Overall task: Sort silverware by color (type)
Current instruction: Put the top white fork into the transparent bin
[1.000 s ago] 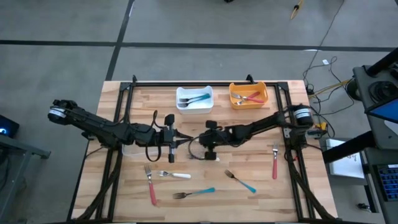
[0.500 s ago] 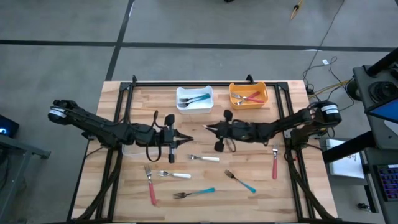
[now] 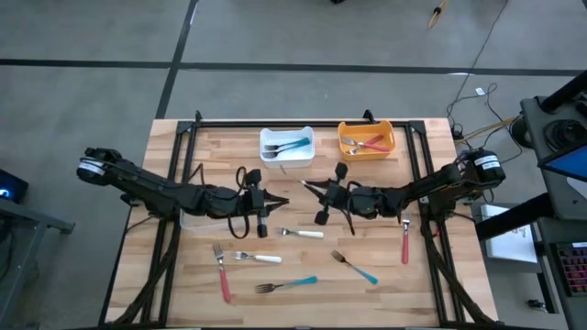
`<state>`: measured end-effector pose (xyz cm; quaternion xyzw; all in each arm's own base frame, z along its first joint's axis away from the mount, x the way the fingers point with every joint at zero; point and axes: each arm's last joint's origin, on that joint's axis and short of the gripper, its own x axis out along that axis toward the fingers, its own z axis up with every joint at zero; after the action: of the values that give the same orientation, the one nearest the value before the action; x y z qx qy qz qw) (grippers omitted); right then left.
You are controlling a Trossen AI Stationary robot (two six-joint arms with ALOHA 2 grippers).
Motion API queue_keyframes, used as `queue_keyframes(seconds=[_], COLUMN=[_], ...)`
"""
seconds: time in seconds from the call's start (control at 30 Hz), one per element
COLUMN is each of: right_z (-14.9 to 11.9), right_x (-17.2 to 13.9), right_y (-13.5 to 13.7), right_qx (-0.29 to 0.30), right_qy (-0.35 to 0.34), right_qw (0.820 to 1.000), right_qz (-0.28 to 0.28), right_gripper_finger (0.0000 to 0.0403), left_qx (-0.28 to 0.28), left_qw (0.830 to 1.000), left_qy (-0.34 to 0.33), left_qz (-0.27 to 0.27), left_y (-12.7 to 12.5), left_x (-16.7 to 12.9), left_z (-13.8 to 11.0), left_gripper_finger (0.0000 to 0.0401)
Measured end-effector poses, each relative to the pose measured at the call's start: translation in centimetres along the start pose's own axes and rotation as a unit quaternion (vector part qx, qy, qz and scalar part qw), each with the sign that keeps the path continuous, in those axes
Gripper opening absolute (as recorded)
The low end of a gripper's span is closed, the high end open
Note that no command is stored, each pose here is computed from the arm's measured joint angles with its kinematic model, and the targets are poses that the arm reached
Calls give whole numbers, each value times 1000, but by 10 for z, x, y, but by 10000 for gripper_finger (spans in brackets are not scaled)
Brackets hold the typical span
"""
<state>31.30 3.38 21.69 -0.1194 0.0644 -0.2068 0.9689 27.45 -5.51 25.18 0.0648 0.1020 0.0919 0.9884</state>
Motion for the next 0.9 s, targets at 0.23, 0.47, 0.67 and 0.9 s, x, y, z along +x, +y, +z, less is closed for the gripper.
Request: queue_keyframes(seconds=[0.23, 0.47, 0.67, 0.9], right_z=[19, 31, 45, 45], right_x=[-6, -10, -15, -14], right_y=[2, 6, 7, 8], right_qx=[4, 42, 76, 70], right_qy=[-30, -84, -172, -183], right_qw=[999, 992, 968, 965], right_qz=[11, 86, 167, 175], right_gripper_finger=[16, 14, 9, 8], left_qx=[-21, -38, -36, -41], left_qw=[1000, 999, 994, 983], left_qy=[2, -26, -88, -165], left_qz=[10, 16, -46, -71], left_y=[5, 8, 5, -1], left_x=[2, 2, 2, 12], left_z=[-1, 4, 16, 20], left_gripper_finger=[38, 100, 130, 133])
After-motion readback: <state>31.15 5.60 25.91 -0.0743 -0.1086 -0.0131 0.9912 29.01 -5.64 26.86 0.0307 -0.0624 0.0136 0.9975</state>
